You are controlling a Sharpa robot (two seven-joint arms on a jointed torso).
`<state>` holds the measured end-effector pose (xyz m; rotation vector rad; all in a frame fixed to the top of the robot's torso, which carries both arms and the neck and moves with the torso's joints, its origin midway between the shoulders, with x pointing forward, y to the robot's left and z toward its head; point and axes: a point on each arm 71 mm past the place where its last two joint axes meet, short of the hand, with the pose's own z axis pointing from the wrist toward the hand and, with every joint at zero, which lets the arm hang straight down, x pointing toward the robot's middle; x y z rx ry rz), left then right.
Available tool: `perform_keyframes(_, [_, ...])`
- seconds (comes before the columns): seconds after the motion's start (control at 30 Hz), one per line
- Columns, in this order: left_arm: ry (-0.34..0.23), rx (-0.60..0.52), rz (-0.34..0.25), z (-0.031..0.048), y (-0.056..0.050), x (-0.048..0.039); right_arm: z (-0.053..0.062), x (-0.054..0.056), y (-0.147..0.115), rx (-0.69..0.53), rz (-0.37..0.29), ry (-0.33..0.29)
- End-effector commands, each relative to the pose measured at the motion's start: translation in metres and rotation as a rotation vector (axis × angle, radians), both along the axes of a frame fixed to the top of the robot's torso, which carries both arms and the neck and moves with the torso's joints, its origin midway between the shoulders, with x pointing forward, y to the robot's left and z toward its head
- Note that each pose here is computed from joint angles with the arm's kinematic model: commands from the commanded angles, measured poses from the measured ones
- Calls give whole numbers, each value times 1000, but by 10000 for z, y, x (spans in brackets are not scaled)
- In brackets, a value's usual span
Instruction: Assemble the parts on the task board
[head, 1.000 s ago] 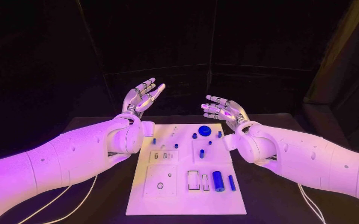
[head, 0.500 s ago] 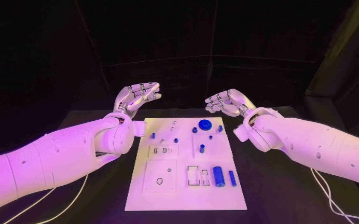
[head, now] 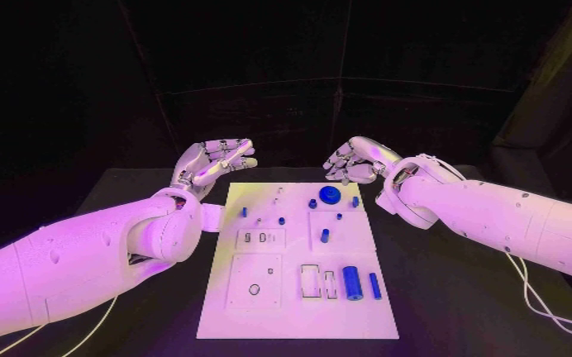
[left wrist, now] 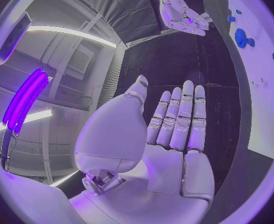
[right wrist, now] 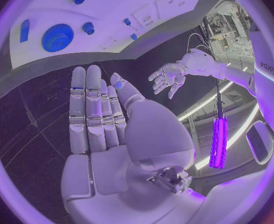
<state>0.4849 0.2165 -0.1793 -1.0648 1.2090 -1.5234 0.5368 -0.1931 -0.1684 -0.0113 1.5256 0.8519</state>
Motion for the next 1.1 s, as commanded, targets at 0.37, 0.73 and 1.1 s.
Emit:
perform_keyframes(0.37, [-46, 5, -85, 98, -134, -121, 65, 34, 207, -337, 22, -54])
perform_keyframes(0.73, [-45, 2, -97, 103, -156, -134, 22, 47, 298, -422, 39, -25])
perform_keyframes(1.1, [-43, 0, -100, 100, -163, -130, -5, 51, 385, -454, 61, -7])
